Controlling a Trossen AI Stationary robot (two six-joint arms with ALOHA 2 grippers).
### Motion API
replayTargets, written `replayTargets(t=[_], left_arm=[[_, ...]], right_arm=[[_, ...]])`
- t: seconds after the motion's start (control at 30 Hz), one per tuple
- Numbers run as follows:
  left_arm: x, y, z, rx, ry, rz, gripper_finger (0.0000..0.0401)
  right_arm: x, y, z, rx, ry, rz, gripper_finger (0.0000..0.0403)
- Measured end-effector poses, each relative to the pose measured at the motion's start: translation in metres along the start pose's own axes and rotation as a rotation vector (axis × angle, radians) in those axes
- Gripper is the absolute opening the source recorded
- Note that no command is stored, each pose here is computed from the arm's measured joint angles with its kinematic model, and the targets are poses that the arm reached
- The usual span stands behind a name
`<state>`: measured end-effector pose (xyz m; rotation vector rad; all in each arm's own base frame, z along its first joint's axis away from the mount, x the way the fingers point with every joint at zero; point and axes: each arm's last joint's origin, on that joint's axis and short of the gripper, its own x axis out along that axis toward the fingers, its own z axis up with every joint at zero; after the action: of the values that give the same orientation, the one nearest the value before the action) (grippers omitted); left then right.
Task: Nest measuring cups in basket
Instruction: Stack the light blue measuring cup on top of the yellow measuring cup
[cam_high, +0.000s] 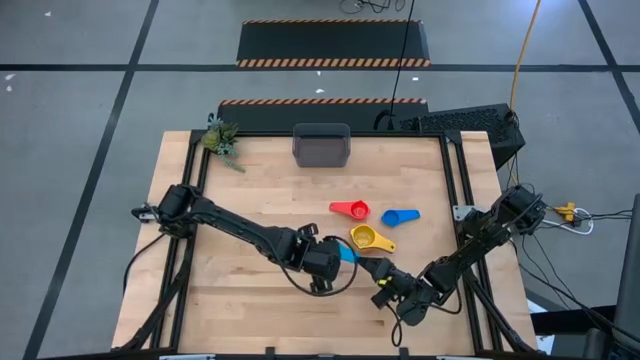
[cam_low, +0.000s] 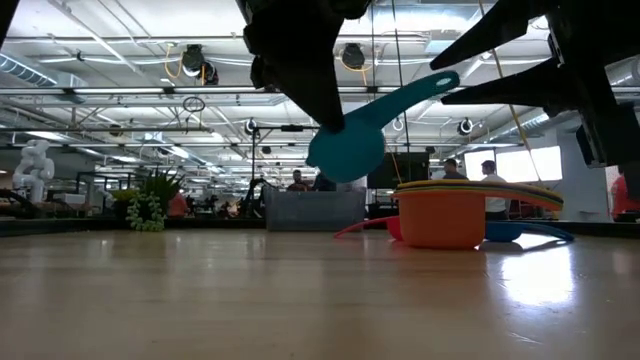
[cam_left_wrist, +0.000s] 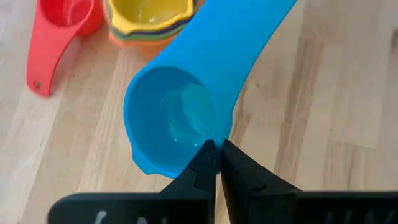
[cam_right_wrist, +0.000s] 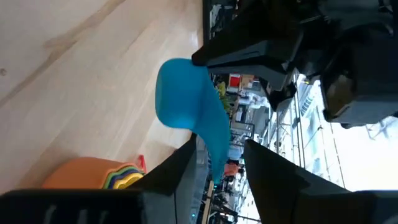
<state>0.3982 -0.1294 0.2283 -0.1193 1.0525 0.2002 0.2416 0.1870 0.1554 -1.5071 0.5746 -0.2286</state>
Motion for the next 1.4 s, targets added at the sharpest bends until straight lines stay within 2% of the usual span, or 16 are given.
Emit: replayTargets(t=[0.17,0.43,0.63,0.8,0.97,1.1,1.4], left_arm=[[-0.0011,-0.0052,0.0018,0.066,-0.037,-0.023,0.0006],[-0.0013,-0.0063,0.0018,0.095,-0.041,-0.026,0.0015],[-0.0014,-0.0066,0.0028,0.096,-0.051,-0.028,0.0005],[-0.0014,-0.0067,0.0029,0.095,-0.053,-0.030,0.0016],[-0.0014,-0.0070,0.0035,0.095,-0.059,-0.032,0.0006],[-0.0014,-0.0068,0.0036,0.098,-0.060,-0.030,0.0013],[-0.0012,-0.0062,0.0038,0.109,-0.061,-0.023,0.0010]], right_arm=[[-0.0001,-0.0009,0.0006,0.013,-0.003,-0.004,0.0096],[-0.0016,-0.0035,0.0029,0.045,-0.016,-0.018,0.0031],[-0.0024,-0.0037,0.0033,0.046,-0.020,-0.019,0.0004],[-0.0024,-0.0037,0.0033,0.044,-0.019,-0.019,0.0010],[-0.0024,-0.0037,0.0032,0.042,-0.019,-0.019,0.0046],[-0.0030,-0.0036,0.0035,0.043,-0.020,-0.019,0.0068],[-0.0081,-0.0050,0.0066,0.049,-0.039,-0.034,0.0064]])
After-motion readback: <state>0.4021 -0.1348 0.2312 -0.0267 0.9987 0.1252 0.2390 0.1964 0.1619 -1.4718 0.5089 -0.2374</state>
